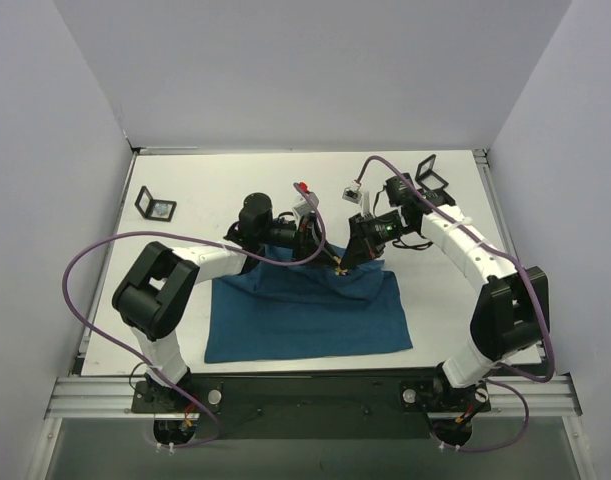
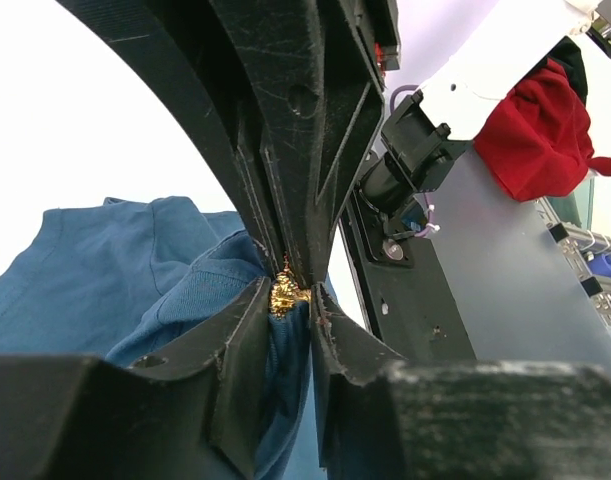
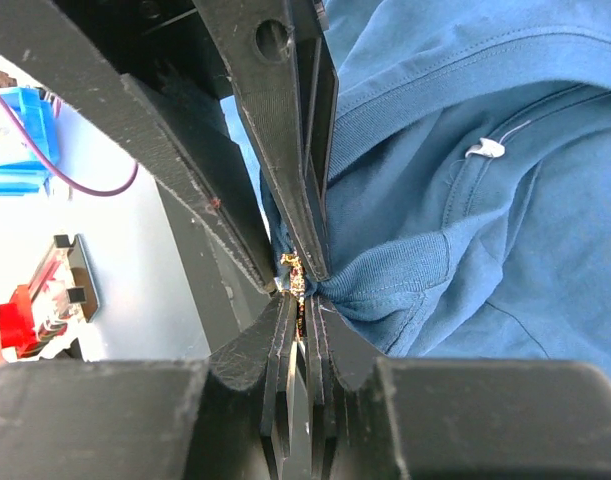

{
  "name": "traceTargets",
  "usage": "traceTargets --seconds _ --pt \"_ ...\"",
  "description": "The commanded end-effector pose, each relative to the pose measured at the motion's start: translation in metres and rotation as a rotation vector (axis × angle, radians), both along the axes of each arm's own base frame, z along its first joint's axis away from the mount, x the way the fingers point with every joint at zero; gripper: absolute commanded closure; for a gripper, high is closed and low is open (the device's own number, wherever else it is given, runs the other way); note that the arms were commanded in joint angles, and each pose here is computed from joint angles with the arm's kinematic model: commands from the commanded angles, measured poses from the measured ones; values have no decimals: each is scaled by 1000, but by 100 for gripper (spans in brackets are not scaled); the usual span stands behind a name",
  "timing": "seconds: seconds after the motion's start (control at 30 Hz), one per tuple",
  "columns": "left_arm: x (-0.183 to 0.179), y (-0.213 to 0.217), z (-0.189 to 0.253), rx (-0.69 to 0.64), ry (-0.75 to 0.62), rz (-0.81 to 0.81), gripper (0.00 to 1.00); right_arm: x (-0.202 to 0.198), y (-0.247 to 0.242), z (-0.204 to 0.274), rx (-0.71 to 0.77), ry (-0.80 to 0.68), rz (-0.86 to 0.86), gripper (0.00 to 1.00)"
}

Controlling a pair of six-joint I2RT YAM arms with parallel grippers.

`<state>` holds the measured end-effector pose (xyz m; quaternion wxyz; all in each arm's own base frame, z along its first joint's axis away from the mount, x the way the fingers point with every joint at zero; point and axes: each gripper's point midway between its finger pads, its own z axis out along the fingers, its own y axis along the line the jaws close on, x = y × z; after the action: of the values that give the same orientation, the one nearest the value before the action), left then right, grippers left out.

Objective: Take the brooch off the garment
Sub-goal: Open the brooch over the flattened clothing.

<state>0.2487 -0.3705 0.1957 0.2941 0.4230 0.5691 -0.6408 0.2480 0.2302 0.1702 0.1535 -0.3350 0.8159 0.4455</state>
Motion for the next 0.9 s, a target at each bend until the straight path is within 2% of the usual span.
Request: traceTargets --seconds 0.0,0.23,0.4,0.87 --pt "-19 2 24 -55 -88 -99 65 16 1 10 26 -68 6 100" --pt "-22 3 25 -56 -89 -112 64 15 1 12 35 -60 7 100" --pt "-20 2 23 -53 -100 -102 71 13 3 14 48 -50 18 100" --pt "-16 -4 20 -35 -91 -47 75 12 4 13 35 -46 21 100"
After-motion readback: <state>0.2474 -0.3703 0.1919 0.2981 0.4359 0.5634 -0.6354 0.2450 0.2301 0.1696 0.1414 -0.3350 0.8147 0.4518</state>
